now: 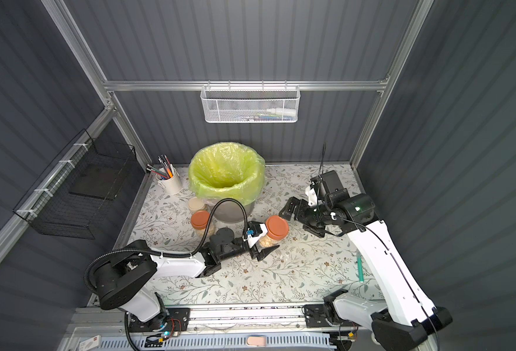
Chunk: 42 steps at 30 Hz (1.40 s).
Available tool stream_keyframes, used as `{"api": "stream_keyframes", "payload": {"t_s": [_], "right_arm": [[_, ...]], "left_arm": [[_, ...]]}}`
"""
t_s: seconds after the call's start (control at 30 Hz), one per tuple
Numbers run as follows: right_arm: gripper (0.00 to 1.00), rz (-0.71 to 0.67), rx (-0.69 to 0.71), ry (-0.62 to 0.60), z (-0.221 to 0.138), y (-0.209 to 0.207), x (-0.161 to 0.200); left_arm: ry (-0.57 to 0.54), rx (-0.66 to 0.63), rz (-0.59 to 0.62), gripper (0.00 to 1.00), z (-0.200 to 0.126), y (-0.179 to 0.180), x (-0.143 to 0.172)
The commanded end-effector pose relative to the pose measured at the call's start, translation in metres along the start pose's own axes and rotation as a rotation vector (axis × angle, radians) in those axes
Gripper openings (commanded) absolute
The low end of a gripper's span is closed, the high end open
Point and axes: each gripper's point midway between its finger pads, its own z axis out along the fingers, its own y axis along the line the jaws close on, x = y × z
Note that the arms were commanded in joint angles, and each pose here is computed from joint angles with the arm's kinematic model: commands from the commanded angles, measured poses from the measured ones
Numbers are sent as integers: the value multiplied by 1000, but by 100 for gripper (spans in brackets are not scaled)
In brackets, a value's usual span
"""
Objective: Empty expired oatmeal from jars
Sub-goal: Unscrew the lid from the jar.
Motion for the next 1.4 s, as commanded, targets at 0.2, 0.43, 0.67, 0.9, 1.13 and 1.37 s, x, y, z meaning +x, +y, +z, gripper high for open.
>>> {"api": "stream_keyframes", "payload": {"t_s": [0.2,0.43,0.67,0.9,1.13,1.37], "right_arm": [[99,214,1,106,22,-8,23],[99,202,-1,126,32,4,14],[99,184,27,137,43,8,5],[99,167,55,163,54,9,6],[99,143,94,185,63,7,10],[96,114,111,203,66,7,13]], "left_arm": [[-123,-50,72,24,2,11,-43],[-120,-50,77,24,3,10,-42],[-121,-50,73,24,3,10,-41],[-122,-45,73,24,3,9,-40],[-118,-44,71,24,3,9,-38],[-113,-40,71,24,4,8,-37]]}}
